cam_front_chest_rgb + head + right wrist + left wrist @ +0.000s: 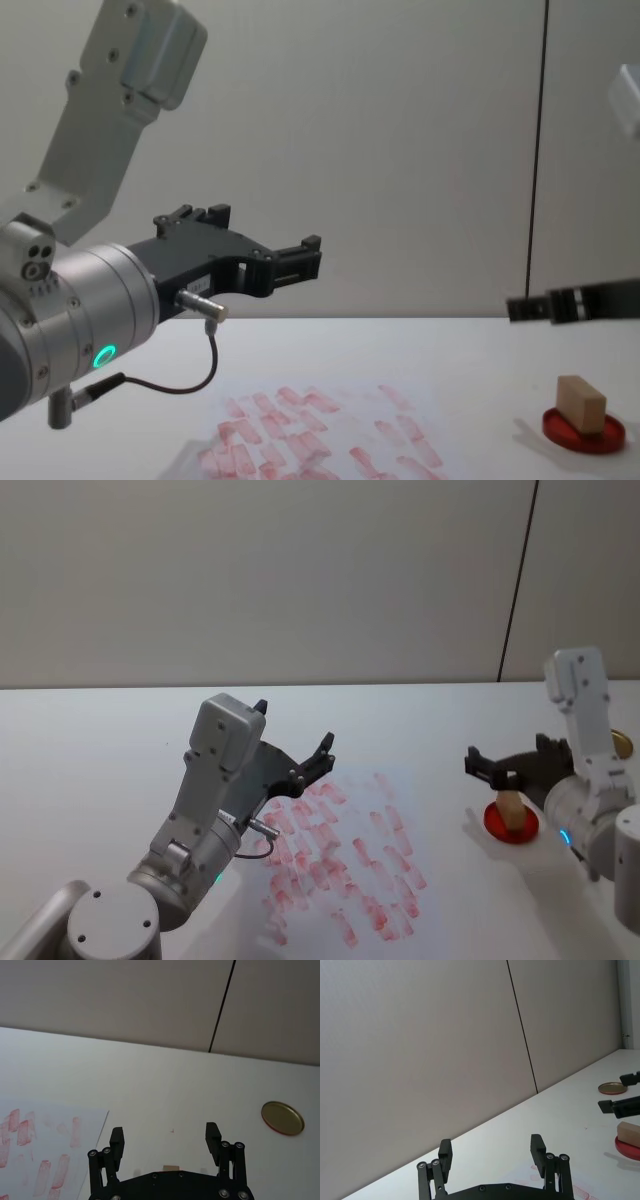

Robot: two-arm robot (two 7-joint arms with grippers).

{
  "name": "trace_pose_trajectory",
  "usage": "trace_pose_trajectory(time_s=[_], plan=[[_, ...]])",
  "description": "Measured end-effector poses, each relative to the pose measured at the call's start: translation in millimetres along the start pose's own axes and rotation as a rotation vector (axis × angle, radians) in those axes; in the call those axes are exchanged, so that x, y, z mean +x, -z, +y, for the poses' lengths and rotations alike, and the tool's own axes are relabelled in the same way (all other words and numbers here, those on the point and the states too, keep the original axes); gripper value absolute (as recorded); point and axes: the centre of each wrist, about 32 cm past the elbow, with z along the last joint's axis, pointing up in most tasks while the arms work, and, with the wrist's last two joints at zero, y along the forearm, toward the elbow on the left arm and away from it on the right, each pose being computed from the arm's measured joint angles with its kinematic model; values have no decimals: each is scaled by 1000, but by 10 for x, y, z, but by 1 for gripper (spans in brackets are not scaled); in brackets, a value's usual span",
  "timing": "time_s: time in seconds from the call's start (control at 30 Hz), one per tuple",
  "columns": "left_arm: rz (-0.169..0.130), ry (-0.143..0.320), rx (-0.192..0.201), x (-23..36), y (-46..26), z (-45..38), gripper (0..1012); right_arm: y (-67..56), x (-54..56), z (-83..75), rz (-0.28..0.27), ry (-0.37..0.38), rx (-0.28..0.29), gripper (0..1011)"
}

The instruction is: Use the one hand to pick up the stamp and affix it onto the A4 paper.

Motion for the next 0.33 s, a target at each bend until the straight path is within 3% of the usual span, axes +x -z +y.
trace_pose_trajectory(time_s=[0.33], plan=[[0, 0, 0, 0, 0, 0, 993, -78, -35, -91, -56, -8, 93, 1001]])
